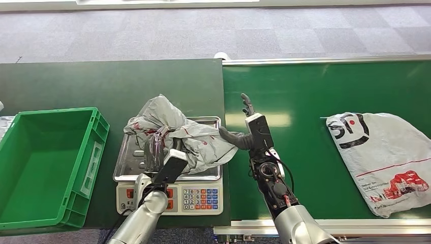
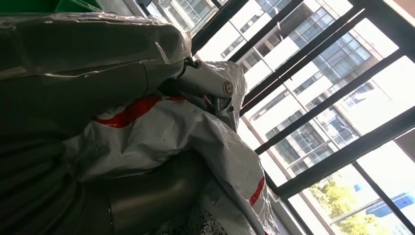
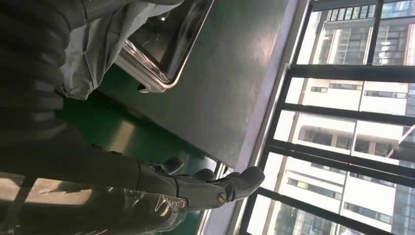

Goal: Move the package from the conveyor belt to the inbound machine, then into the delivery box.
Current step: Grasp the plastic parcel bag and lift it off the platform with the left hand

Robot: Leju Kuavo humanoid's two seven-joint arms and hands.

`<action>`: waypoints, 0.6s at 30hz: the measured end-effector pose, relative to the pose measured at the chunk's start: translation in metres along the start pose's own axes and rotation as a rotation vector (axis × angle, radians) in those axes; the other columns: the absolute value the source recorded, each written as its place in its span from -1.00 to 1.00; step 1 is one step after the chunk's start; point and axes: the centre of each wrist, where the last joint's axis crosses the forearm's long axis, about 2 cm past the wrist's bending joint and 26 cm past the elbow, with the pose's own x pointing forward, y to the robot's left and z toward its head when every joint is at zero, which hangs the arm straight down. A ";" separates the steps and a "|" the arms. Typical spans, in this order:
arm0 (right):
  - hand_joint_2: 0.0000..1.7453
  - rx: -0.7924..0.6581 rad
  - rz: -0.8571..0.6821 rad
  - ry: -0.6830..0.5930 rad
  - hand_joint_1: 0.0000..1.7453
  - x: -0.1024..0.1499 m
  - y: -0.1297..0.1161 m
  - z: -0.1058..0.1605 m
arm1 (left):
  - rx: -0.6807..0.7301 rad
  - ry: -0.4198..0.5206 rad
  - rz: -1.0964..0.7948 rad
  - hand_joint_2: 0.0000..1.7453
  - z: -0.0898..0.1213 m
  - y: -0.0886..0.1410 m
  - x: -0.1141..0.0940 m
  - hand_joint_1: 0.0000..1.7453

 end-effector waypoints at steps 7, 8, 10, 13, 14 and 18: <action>1.00 0.002 0.001 -0.003 -1.00 -0.001 0.000 0.001 | 0.041 -0.049 -0.064 1.00 -0.004 0.006 0.006 1.00; 1.00 0.003 -0.001 -0.004 -1.00 -0.001 0.000 0.002 | 0.054 -0.064 -0.088 1.00 -0.006 0.009 0.008 1.00; 1.00 0.010 -0.013 -0.007 -1.00 -0.003 0.000 0.004 | 0.082 -0.099 -0.141 1.00 -0.011 0.016 0.012 1.00; 1.00 0.027 -0.054 -0.018 -1.00 -0.005 0.002 0.006 | 0.118 -0.155 -0.207 1.00 -0.018 0.026 0.016 1.00; 1.00 0.033 -0.074 -0.023 -1.00 -0.005 0.003 0.007 | 0.127 -0.172 -0.226 1.00 -0.020 0.030 0.016 1.00; 1.00 0.060 -0.197 -0.022 -1.00 -0.007 0.009 0.011 | 0.147 -0.232 -0.322 1.00 -0.025 0.042 0.016 1.00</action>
